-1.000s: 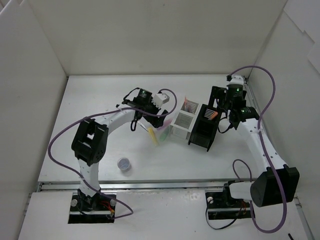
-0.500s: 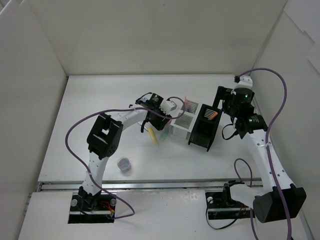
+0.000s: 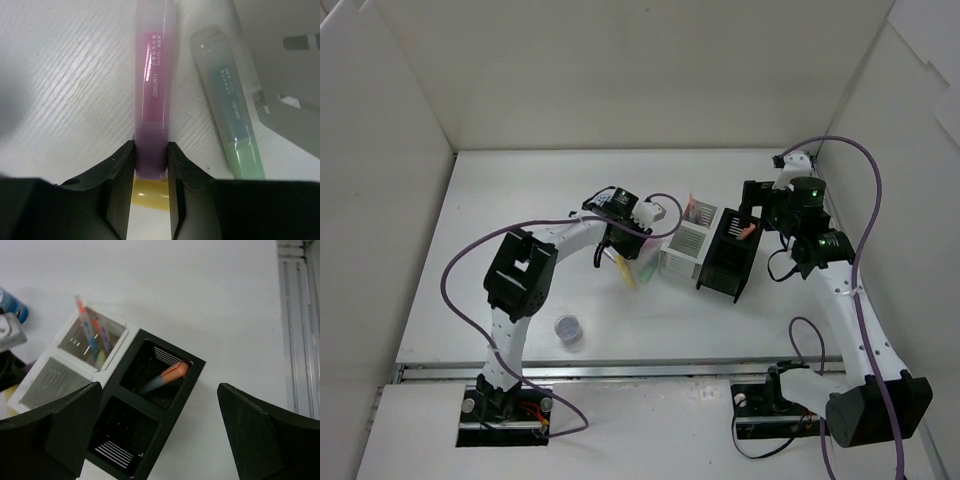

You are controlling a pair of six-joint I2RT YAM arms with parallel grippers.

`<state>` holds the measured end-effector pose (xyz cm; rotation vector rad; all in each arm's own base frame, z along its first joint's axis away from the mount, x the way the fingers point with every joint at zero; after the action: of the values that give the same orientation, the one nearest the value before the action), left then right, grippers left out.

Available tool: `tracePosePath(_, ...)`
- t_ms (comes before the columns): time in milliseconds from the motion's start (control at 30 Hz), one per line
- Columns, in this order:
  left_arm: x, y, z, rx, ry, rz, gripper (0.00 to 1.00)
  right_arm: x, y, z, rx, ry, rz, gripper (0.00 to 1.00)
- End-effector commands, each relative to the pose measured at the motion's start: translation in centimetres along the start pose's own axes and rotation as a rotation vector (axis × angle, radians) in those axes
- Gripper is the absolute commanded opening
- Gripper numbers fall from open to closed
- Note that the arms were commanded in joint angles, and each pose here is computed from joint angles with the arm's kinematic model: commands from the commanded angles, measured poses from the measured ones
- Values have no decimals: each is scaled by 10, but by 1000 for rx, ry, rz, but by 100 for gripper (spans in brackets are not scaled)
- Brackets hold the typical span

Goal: Sort the stationery into containers
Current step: Pick up the pen from the center of the board.

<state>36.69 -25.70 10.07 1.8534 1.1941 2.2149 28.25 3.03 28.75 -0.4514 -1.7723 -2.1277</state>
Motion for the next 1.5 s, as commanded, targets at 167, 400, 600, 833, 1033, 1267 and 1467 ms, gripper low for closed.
tracePosePath(167,106,36,12,108,31,-271,0,20,15,55,594,498,-153,98)
tracePosePath(400,160,41,-9,392,-160,-351,0,21,11,107,993,812,-299,98)
tracePosePath(600,169,33,-28,564,-347,-286,0,-5,-3,160,1262,897,-323,98)
tracePosePath(833,192,23,-50,582,-371,-245,0,-35,-29,188,1473,938,-299,98)
tracePosePath(1033,200,26,-65,549,-346,-227,0,-43,-48,210,1431,1091,-275,98)
tracePosePath(1267,200,31,-67,525,-325,-221,2,-53,-66,225,1418,1144,-224,83)
tracePosePath(1467,202,36,-67,506,-303,-234,7,-49,-75,230,1397,1209,-218,33)
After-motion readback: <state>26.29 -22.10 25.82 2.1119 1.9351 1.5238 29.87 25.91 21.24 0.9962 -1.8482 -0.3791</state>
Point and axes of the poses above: each gripper's point midway between its finger pads, its own x axis back along the fingers, its own z axis along the line the jaws close on, y = z × x, the point moved 8 cm from there along x, back along the fingers, and after that the axes turned 8 degrees about -x, right-handed, at the moved point
